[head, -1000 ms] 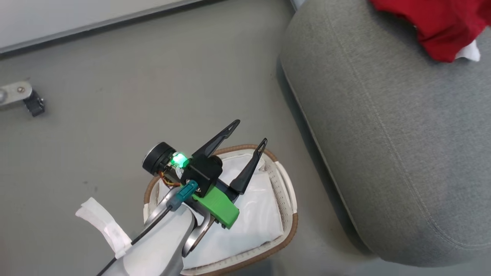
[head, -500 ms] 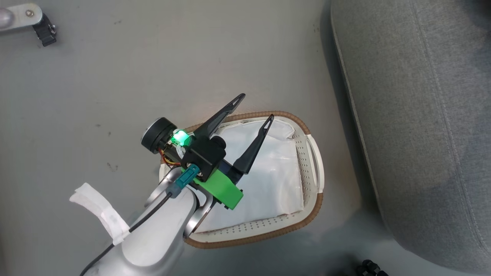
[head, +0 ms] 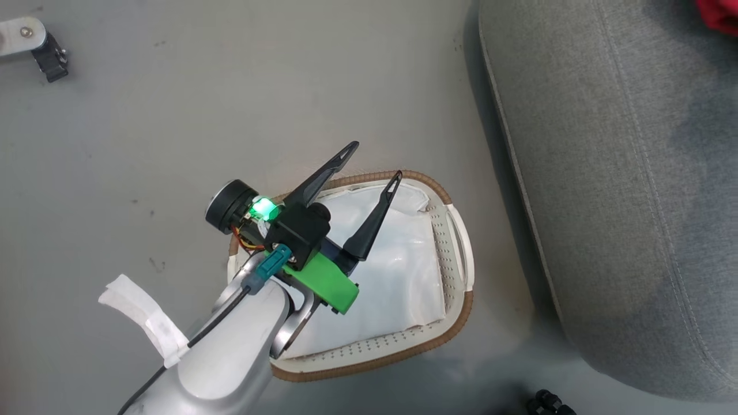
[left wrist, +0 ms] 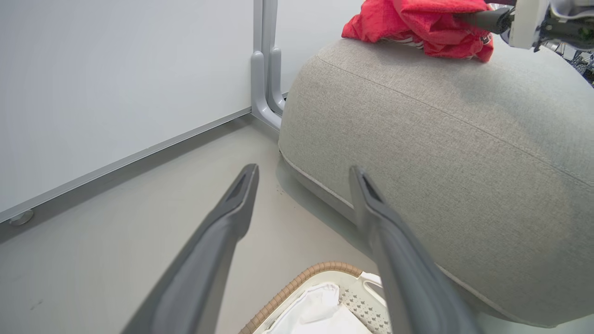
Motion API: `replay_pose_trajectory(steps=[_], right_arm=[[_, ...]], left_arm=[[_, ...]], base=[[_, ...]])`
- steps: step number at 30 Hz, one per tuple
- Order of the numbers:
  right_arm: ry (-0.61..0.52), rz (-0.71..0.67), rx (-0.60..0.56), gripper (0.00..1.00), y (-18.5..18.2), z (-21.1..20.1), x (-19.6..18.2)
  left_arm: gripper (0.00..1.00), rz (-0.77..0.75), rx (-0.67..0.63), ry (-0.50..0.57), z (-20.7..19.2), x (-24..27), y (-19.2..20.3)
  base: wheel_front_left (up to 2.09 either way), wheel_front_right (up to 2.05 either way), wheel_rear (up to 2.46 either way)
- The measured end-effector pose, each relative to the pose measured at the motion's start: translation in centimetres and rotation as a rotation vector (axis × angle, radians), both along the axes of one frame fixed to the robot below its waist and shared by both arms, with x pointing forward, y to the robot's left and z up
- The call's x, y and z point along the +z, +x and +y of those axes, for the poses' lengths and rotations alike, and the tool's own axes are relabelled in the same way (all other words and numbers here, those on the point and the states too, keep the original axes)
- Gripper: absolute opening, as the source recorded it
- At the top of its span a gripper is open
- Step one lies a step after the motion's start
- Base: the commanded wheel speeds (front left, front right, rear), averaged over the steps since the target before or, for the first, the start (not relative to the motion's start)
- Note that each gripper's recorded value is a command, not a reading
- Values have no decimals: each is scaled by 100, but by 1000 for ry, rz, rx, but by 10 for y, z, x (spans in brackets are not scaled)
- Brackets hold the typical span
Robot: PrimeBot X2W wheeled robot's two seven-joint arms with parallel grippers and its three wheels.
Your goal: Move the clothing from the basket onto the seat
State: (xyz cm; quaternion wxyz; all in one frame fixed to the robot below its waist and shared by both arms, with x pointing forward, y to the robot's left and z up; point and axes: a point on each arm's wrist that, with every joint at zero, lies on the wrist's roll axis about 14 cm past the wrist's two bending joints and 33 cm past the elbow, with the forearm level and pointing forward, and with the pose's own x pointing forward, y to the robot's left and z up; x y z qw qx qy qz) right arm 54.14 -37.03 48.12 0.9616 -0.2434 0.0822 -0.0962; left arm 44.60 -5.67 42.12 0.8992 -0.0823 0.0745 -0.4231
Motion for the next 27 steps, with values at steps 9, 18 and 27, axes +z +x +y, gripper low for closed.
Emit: replay_pose_trajectory(steps=[9, 18, 27], right_arm=[[26, 35, 37, 100, -43, 20, -6], [52, -95, 85, 100, -59, 39, 48], [242, -299, 132, 100, -76, 87, 102]], left_arm=[[100, -2, 35, -39, -2, 24, -5], [100, -15, 179, -64, 27, 54, -12], [100, -56, 491, -91, 112, 87, -22]], base=[[0, 0, 0], [0, 0, 0], [0, 0, 0]])
